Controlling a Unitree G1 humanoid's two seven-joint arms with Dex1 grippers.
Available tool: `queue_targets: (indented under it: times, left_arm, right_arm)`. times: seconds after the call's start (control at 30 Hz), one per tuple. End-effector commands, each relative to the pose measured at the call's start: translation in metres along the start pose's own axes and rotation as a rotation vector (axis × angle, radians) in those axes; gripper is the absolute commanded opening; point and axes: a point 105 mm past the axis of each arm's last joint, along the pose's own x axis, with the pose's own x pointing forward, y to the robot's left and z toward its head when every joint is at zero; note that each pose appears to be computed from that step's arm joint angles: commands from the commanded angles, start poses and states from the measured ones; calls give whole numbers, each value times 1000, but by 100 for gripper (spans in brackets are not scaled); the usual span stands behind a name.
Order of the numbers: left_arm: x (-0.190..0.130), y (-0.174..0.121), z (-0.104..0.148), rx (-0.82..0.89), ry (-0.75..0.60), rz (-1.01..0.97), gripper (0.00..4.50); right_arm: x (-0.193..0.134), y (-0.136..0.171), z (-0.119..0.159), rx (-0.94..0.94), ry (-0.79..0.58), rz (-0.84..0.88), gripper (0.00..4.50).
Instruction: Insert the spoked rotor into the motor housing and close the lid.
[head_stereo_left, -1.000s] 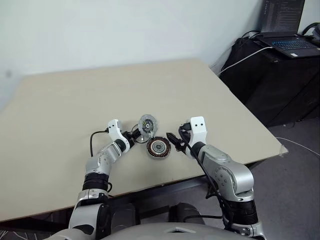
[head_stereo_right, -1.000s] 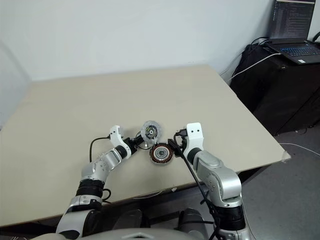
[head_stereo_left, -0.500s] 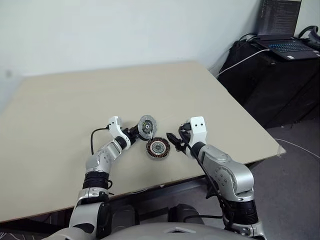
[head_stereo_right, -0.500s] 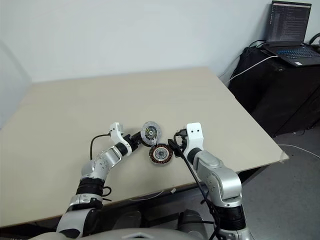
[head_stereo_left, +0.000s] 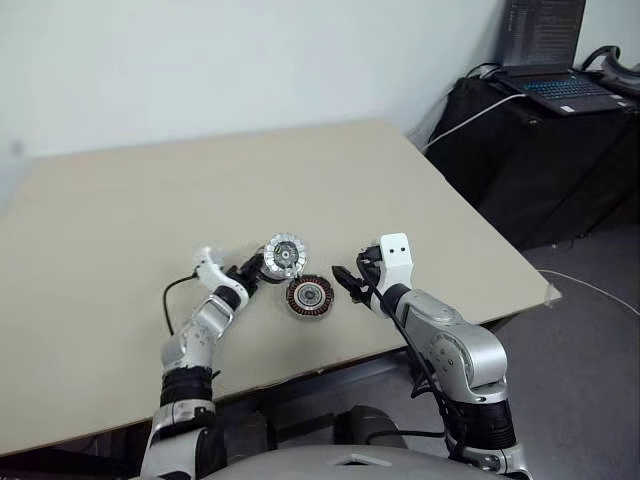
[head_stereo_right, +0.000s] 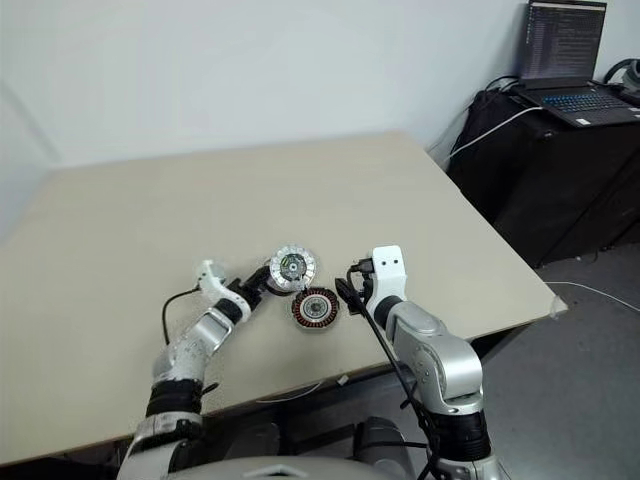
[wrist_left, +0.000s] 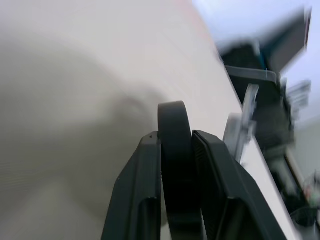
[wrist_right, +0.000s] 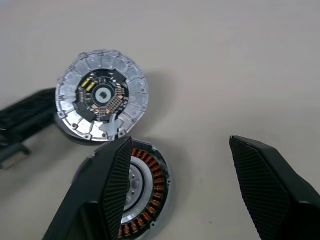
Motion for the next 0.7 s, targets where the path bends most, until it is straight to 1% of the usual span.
queue_targets:
  times: [0.03,0.1,0.23,0.33,0.43,0.47,0.53,0.6,0.67,0.7]
  left_arm:
    - [-18,-1,41,-53,-206,-5,83]
    - [-31,1,51,-87,-275,1,83]
    - [-60,0,70,-98,-402,-19,83]
    - [-82,-14,85,-103,-515,-108,83]
    - [-94,-35,89,-117,-549,-228,83]
    - [-94,-44,85,-125,-528,-274,83]
    - [-92,-65,70,-144,-443,-367,83]
    - [-86,-84,46,-168,-315,-443,83]
    - [-79,-95,23,-188,-199,-474,83]
    - [-77,-98,16,-190,-164,-477,83]
  right_arm:
    - [-3,7,15,-11,-57,28,331]
    - [-3,8,14,-12,-54,34,331]
    - [-3,10,13,-11,-49,42,331]
    - [-2,11,11,-10,-42,49,331]
    - [-1,13,10,-13,-32,60,331]
    - [0,14,9,-16,-29,65,331]
    - [0,15,9,-27,-24,73,331]
    - [1,15,10,-32,-32,72,331]
    - [0,12,14,-30,-60,51,331]
    - [-1,11,16,-29,-72,42,331]
